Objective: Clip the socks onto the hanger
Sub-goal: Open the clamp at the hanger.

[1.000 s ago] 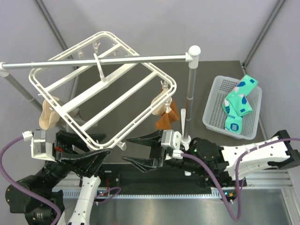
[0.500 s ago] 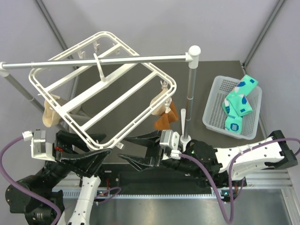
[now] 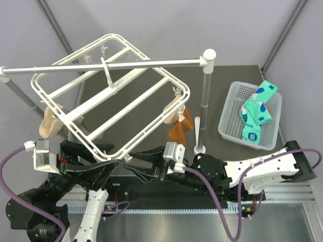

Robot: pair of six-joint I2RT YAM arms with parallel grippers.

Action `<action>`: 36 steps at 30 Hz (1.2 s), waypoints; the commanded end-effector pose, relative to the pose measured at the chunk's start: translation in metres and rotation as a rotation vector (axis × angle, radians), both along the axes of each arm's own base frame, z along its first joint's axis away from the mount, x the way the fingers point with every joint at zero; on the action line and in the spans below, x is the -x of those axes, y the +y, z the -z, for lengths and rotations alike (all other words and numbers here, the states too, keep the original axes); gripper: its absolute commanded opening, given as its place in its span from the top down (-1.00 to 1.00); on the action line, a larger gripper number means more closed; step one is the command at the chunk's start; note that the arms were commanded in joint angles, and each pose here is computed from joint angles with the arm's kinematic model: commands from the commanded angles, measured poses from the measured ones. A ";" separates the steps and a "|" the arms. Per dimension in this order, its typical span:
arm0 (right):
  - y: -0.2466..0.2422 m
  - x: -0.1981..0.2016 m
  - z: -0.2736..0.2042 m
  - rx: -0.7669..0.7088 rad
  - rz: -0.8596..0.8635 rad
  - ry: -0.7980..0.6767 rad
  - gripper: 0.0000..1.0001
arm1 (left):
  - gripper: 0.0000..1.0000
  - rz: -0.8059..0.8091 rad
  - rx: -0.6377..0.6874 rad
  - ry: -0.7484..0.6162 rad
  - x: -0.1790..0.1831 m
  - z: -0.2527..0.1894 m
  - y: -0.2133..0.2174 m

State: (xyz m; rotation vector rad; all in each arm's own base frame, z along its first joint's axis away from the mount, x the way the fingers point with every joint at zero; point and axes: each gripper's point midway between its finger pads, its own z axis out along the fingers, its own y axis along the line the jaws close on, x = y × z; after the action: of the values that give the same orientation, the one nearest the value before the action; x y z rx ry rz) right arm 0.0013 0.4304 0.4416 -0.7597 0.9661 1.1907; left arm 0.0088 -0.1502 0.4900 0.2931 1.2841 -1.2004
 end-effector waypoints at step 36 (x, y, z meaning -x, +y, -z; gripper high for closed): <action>-0.003 -0.009 -0.018 0.058 0.039 0.192 1.00 | -0.46 -0.269 -0.151 0.050 0.045 -0.004 0.032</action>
State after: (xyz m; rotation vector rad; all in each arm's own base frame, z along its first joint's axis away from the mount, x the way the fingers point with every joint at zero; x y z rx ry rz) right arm 0.0155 0.4366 0.4282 -0.7332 1.1854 1.1462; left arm -0.0519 -0.0999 0.4901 0.1110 1.3548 -0.7844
